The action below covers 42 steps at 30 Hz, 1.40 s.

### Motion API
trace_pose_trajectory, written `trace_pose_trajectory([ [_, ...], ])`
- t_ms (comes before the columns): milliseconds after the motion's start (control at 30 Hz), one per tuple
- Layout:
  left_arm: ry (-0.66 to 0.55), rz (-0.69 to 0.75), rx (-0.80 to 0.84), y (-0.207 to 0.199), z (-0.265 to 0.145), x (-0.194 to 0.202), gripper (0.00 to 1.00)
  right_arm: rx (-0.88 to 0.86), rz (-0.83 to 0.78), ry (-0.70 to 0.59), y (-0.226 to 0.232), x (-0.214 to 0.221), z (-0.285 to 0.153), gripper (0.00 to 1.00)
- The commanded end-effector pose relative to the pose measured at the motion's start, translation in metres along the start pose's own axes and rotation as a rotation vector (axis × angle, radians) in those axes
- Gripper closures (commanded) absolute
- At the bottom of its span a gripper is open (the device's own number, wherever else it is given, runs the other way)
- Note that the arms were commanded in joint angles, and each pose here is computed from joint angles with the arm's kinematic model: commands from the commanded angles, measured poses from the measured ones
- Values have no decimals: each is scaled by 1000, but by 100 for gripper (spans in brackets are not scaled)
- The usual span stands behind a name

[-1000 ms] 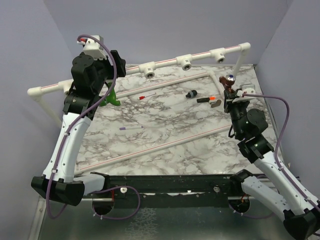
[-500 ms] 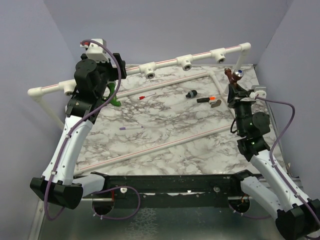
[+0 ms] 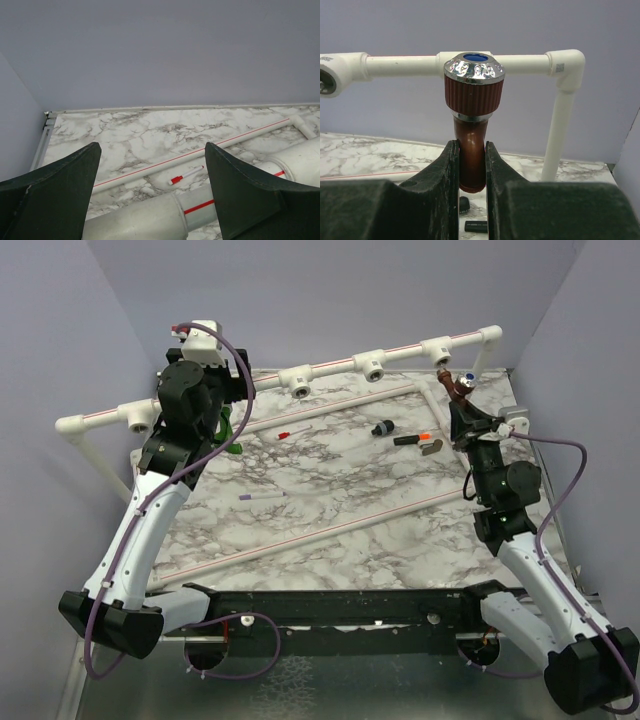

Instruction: Install the water faucets

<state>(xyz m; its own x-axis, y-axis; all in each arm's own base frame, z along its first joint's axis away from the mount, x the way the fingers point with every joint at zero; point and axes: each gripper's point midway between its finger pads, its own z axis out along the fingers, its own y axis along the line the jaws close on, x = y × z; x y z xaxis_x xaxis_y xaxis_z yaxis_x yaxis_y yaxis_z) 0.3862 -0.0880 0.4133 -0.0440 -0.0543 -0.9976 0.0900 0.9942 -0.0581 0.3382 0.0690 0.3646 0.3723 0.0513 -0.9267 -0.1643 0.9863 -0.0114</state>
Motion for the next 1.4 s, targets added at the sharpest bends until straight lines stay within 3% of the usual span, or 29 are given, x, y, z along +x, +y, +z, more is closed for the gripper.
trace_pose_trajectory([
  [0, 243, 28, -11, -2, -5, 74, 14, -72, -45, -73, 9, -21, 7, 99],
  [1367, 257, 37, -9, -3, -2, 78, 12, -50, -179, -127, -1, -39, 19, 99],
])
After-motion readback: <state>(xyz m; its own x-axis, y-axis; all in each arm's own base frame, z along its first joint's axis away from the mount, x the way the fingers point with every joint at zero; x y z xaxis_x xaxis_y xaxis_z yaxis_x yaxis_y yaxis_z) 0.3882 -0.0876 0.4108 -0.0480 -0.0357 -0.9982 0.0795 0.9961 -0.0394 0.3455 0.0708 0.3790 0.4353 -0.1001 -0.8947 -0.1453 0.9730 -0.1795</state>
